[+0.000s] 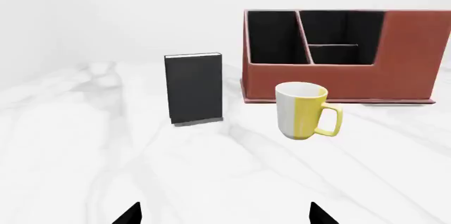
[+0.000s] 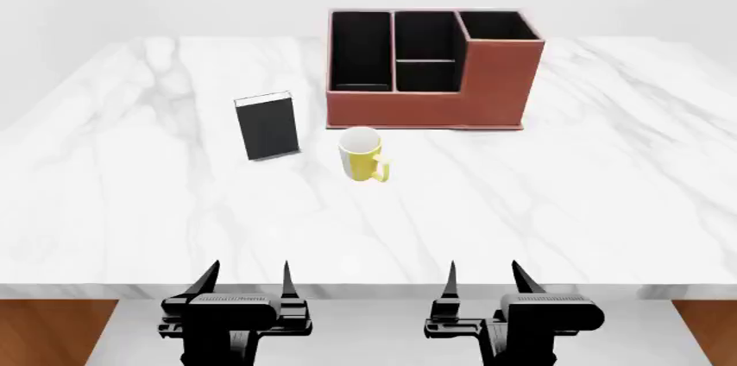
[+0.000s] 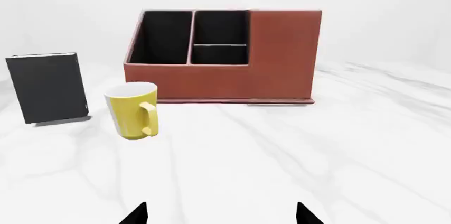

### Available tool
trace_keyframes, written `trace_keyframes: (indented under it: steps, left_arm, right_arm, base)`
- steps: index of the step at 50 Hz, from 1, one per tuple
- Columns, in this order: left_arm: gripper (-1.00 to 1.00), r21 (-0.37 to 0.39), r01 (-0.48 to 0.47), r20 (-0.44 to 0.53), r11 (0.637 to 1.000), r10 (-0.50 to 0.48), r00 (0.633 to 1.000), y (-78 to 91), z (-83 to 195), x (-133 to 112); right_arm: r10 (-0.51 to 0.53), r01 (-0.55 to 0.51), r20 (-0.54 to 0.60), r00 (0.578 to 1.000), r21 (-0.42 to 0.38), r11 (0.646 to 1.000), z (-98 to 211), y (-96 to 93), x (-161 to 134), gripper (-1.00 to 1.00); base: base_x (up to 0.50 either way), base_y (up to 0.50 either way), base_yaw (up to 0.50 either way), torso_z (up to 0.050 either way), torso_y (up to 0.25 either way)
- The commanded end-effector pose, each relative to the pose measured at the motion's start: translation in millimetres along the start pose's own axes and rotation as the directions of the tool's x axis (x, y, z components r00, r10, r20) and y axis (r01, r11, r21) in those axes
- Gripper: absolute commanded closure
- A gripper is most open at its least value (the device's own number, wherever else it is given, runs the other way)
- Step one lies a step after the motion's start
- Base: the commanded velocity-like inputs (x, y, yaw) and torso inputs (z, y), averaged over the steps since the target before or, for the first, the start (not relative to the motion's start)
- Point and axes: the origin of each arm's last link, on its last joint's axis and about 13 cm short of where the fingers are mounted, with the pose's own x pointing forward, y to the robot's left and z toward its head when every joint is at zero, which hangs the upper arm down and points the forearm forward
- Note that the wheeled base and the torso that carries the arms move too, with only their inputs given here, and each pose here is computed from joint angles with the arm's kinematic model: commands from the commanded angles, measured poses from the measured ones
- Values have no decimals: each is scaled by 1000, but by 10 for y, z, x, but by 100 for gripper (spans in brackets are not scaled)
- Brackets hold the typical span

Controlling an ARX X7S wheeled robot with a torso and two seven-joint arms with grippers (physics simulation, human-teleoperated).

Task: Pick up the yellow and white mug and place it to the right of the caddy.

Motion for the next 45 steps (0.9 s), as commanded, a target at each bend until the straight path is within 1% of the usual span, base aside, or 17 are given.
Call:
trace_keyframes:
  steps: [1, 11, 13, 16, 19, 21, 26, 29, 33, 38, 45]
  left_arm:
    - [-100, 1, 3, 1, 1000, -3, 1000, -2, 0, -5]
    - [-100, -10, 29, 20, 1000, -29, 999, 0, 18, -29]
    - [-100, -18, 65, 13, 998, -64, 998, -2, 26, -52]
    - [-100, -44, 81, -4, 996, -82, 997, -3, 56, -62]
    - [-100, -52, 79, -7, 996, -79, 997, 1, 102, -44]
    - [-100, -65, 80, -7, 995, -81, 997, -2, 182, -7]
    - [-100, -68, 91, 18, 994, -89, 996, -43, 379, 96]
    - [-100, -84, 91, 52, 992, -87, 995, -56, 546, 168]
    - [-100, -103, 84, 99, 991, -73, 992, -60, 765, 261]
    - [-100, -132, 87, 161, 987, -66, 985, -48, 1032, 336]
    - [-100, -146, 80, 217, 986, -46, 975, -20, 1252, 376]
  right_arm:
    - [-4, 4, 0, 1000, -13, 1000, 4, 6, -2, -100]
    - [7, -6, 21, 1000, -15, 1000, 32, 13, -6, -100]
    - [7, -7, 25, 1000, -11, 1000, 38, 15, -10, -100]
    - [9, -9, 31, 999, -5, 1000, 51, 14, -15, -100]
    - [10, -10, 31, 999, 13, 1000, 100, 16, -5, -100]
    - [24, -25, 37, 999, 13, 1000, 190, 24, 8, -100]
    - [28, -27, 83, 996, -15, 1000, 432, 1, 51, -100]
    - [28, -22, 120, 992, -52, 998, 614, -19, 89, -100]
    - [41, -27, 173, 984, -82, 996, 855, -37, 133, -100]
    - [54, -32, 231, 971, -101, 994, 1127, -51, 192, -100]
    - [61, -27, 276, 959, -125, 992, 1381, -60, 239, -100]
  base:
    - [0, 0, 0, 0, 0]
    - [0, 0, 0, 3, 0]
    - [0, 0, 0, 50, 0]
    - [0, 0, 0, 50, 0]
    - [0, 0, 0, 50, 0]
    - [0, 0, 0, 50, 0]
    - [0, 0, 0, 50, 0]
    - [0, 0, 0, 50, 0]
    - [0, 0, 0, 50, 0]
    - [0, 0, 0, 50, 0]
    - [0, 0, 0, 50, 0]
